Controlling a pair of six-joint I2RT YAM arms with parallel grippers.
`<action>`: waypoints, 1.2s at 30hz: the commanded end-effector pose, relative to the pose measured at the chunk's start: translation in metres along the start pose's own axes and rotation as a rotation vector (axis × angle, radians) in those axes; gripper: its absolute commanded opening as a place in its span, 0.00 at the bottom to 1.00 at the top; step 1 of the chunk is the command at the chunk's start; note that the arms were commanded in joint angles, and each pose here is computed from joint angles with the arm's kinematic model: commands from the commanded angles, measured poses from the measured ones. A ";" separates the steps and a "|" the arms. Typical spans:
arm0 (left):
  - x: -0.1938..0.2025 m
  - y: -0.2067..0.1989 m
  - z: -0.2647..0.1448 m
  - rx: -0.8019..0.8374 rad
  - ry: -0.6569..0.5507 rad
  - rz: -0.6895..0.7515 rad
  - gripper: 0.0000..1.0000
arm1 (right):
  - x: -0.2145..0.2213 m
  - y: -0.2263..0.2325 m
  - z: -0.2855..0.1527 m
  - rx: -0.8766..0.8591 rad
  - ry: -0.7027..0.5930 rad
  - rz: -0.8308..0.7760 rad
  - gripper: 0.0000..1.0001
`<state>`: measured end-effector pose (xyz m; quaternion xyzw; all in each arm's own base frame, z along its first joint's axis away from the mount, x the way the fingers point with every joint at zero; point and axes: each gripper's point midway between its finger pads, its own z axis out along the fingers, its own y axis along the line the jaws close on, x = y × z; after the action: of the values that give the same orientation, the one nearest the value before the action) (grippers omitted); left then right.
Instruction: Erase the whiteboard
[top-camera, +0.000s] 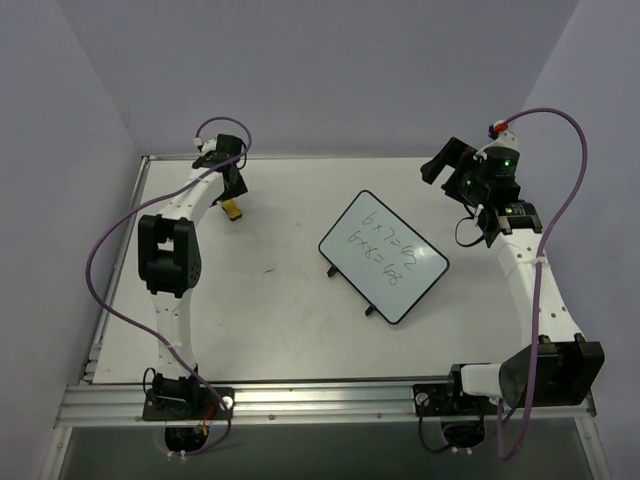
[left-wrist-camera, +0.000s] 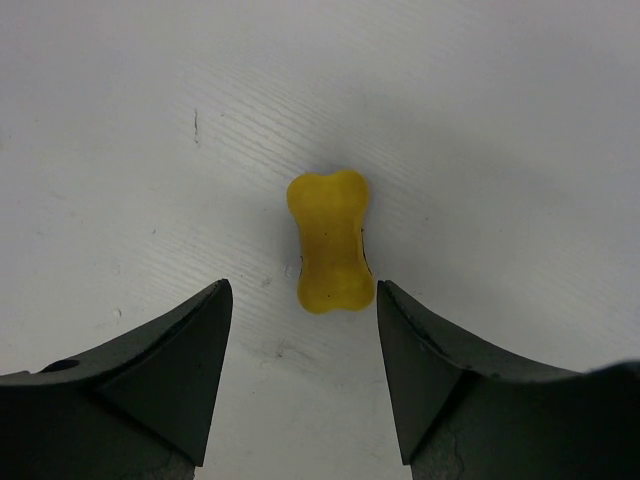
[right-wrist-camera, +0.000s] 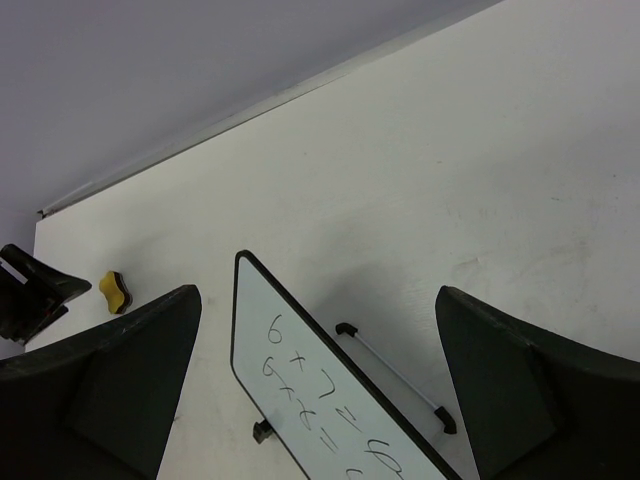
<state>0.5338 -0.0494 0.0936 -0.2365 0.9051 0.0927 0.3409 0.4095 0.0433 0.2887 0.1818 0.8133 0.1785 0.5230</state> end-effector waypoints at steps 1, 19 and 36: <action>-0.015 0.000 0.006 0.000 -0.033 -0.044 0.68 | 0.000 0.003 -0.004 -0.016 -0.004 -0.023 1.00; 0.001 -0.021 0.038 0.039 -0.013 -0.041 0.64 | 0.004 -0.001 -0.003 -0.004 0.005 -0.034 1.00; 0.005 -0.027 0.044 0.055 -0.003 -0.066 0.59 | 0.008 -0.005 0.000 0.008 0.017 -0.038 1.00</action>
<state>0.5509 -0.0553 0.0400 -0.2451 0.9112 0.0792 0.3216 0.4067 0.0424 0.2783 0.1760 0.8222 0.1706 0.5138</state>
